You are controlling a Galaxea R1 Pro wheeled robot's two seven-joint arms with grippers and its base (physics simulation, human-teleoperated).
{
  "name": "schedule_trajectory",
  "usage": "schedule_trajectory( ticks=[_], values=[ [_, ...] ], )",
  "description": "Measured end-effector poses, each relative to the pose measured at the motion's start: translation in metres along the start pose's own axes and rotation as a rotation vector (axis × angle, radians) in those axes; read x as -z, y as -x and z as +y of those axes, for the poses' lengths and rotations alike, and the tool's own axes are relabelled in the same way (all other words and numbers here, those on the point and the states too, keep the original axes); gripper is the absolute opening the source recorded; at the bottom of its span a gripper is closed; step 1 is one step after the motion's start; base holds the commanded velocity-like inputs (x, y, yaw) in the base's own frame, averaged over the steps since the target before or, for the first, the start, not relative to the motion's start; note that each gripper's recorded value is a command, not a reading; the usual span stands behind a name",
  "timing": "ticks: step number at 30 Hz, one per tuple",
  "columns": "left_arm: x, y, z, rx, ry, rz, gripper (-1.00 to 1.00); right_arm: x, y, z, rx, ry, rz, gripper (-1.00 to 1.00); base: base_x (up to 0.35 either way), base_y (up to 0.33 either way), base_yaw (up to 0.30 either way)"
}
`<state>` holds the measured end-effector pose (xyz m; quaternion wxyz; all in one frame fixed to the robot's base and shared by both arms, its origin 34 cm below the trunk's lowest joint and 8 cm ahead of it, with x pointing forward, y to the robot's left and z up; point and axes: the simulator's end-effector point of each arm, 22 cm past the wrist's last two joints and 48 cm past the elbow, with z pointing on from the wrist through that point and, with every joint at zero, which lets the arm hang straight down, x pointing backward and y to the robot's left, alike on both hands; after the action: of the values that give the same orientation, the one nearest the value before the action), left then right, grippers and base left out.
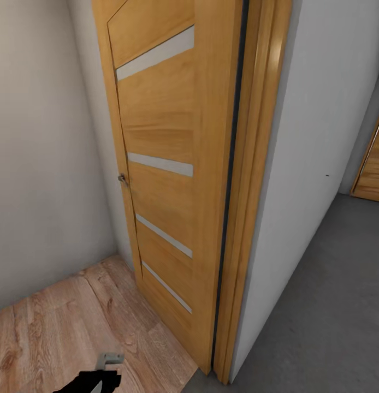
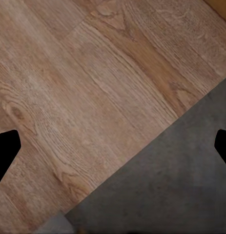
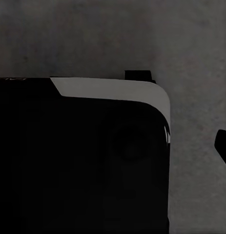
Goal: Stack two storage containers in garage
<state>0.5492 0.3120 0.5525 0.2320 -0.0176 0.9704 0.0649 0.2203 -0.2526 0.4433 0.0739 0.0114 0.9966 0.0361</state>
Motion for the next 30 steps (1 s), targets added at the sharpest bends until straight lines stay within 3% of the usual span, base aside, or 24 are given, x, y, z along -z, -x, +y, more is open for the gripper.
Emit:
schedule_trajectory(
  ticks=[4,8,16,30],
  values=[
    [-0.002,-0.028,-0.001,0.000,0.000,0.006,1.00,0.000,0.000,-0.001,0.001,-0.001,0.000,1.00,0.000,0.000,0.000],
    [-0.002,-0.056,-0.002,0.002,0.001,-0.028,1.00,0.000,-0.001,0.000,0.002,-0.001,0.001,1.00,0.000,0.000,0.000],
    [-0.001,-0.076,-0.003,0.001,0.002,-0.032,1.00,0.000,0.000,0.003,-0.007,0.002,-0.001,1.00,0.000,0.000,0.027],
    [-0.001,-0.101,-0.009,-0.005,-0.002,0.010,1.00,0.000,-0.001,-0.004,-0.002,-0.007,0.002,1.00,0.000,0.000,0.238]
  ],
)
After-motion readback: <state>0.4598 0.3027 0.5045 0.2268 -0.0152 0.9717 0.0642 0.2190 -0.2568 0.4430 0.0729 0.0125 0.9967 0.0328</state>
